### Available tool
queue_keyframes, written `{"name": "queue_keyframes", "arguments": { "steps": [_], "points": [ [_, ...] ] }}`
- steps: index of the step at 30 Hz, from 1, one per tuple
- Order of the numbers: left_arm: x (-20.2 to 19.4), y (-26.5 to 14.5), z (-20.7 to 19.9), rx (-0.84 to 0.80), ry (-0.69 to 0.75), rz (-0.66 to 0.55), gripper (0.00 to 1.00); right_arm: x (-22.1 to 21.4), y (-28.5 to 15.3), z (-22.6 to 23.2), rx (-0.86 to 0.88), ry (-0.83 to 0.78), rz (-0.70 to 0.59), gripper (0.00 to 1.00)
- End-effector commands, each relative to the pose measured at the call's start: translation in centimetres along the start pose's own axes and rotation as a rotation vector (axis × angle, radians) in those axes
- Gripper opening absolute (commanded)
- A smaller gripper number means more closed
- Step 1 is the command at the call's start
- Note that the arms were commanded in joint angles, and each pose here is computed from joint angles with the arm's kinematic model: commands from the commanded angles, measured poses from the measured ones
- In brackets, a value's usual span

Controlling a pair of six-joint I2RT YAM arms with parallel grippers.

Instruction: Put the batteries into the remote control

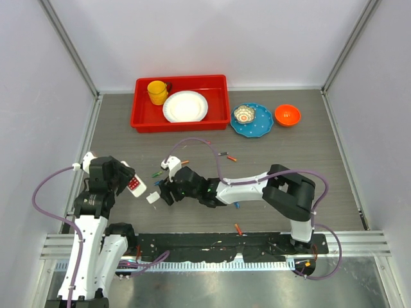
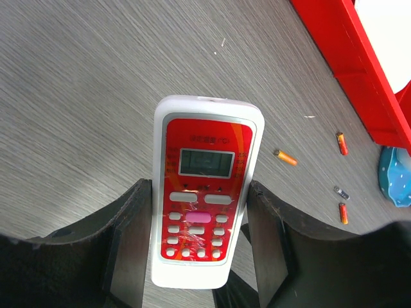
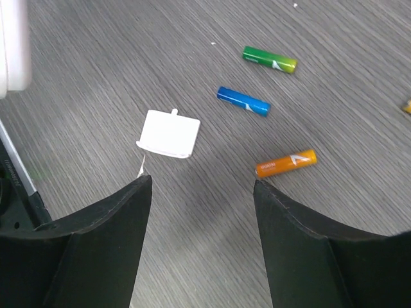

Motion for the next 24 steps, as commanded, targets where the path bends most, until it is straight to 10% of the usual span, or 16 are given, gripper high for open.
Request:
{"name": "queue_keyframes", "arguments": {
  "steps": [1,7,24],
  "points": [
    [0.9,-0.5,-0.6,-0.024,-0.018,-0.045,0.0,2.6,1.8,1.8,0.011,-0.065,-0.087,0.73],
    [1.0,-0.6,-0.5,-0.013,-0.029,-0.048,0.0,1.5,3.6,3.1,-0.068,-0.092,-0.039,0.91],
    [0.7,0.0,0.0,0.03,-0.068,-0.044,0.0,-1.1,5.6,4.2,-0.169,-0.095,-0.007,0.93]
  ]
}}
Point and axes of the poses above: each gripper's point midway between its finger pads, its own y axis out along the fingers, its own z axis along the line the jaws close on, x = y × z, the point moved 6 cm from there along -y, back along the fingers, and after that the axes turned 6 degrees about -y, right-handed, at the moved point
